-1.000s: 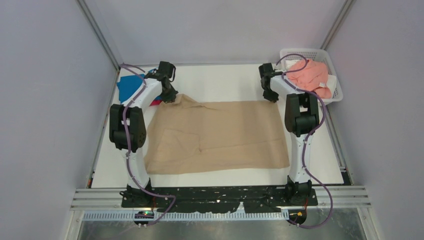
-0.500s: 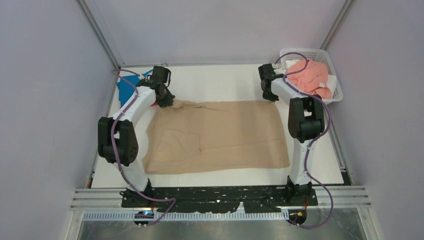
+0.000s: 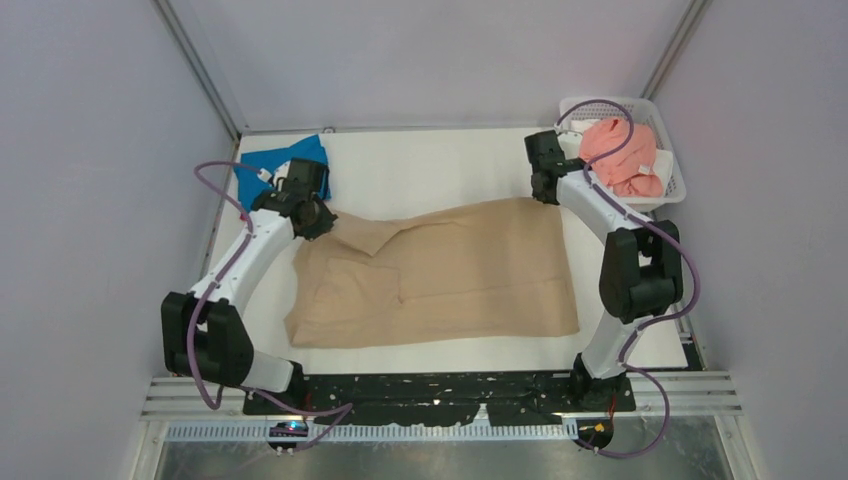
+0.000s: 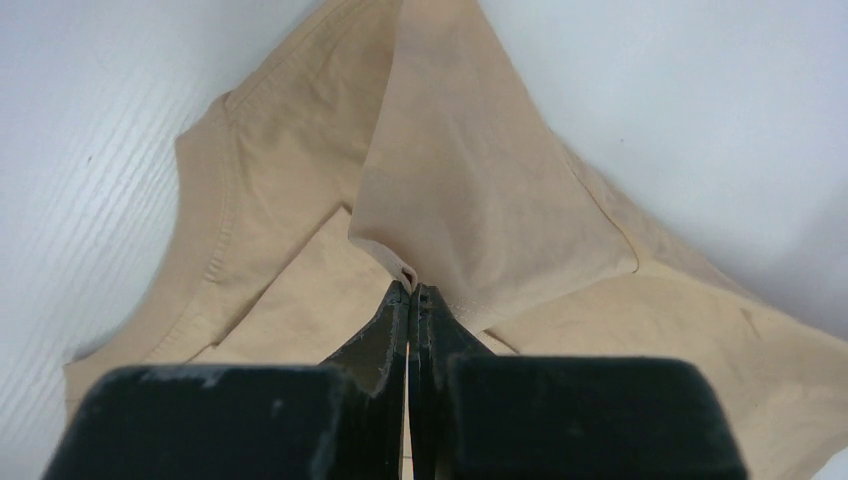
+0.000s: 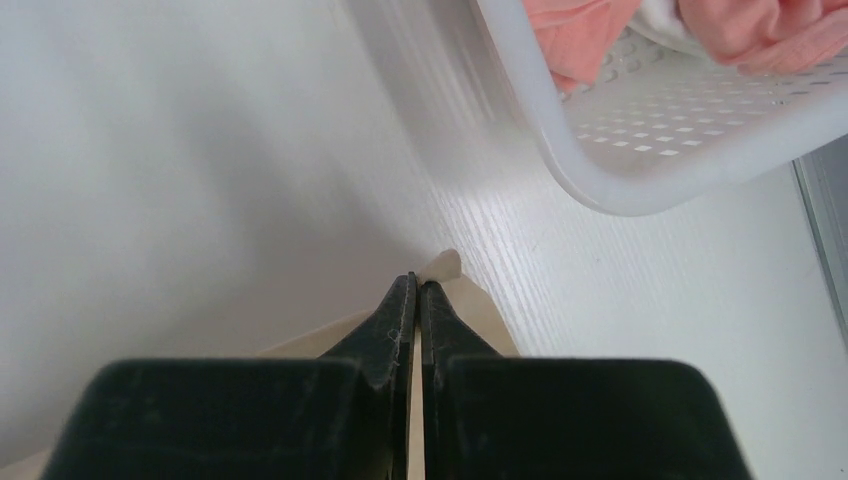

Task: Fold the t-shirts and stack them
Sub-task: Fold the other side of the tshirt into a rectangle

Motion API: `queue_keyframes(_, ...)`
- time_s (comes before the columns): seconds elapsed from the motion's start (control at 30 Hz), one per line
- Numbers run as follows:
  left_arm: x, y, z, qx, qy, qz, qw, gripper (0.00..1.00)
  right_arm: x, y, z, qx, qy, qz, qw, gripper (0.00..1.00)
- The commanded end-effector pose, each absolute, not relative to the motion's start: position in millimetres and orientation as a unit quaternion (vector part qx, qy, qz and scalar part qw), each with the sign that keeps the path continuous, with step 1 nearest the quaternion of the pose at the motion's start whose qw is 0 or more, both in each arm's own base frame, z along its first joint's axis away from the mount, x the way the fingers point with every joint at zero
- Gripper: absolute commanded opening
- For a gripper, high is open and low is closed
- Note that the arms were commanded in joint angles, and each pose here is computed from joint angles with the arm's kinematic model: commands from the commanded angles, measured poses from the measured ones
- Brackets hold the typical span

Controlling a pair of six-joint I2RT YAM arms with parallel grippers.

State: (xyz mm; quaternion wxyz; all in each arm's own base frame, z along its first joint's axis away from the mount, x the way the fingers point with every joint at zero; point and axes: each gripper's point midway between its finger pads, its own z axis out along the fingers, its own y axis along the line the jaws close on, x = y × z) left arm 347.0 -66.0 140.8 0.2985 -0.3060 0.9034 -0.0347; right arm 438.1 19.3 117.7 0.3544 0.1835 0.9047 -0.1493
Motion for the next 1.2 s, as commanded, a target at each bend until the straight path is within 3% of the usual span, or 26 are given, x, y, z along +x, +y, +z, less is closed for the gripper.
queue_keyframes(0.0, 328.0, -53.3, 158.9, -0.308, 0.893, -0.016, 0.328, 0.00, 432.3, 10.7, 151.2, 0.187, 0.883, -0.158, 0.400, 0.05)
queue_keyframes(0.57, 249.0, -40.2, 147.8, -0.314, 0.892, -0.031, 0.324, 0.00, 402.3, 20.8, 148.6, 0.149, 0.896, -0.135, 0.397, 0.05)
queue_keyframes(1.17, 217.2, -50.2, 111.4, -0.300, 0.910, -0.058, 0.281, 0.00, 361.3, 18.3, 119.4, 0.134, 0.910, -0.126, 0.373, 0.05)
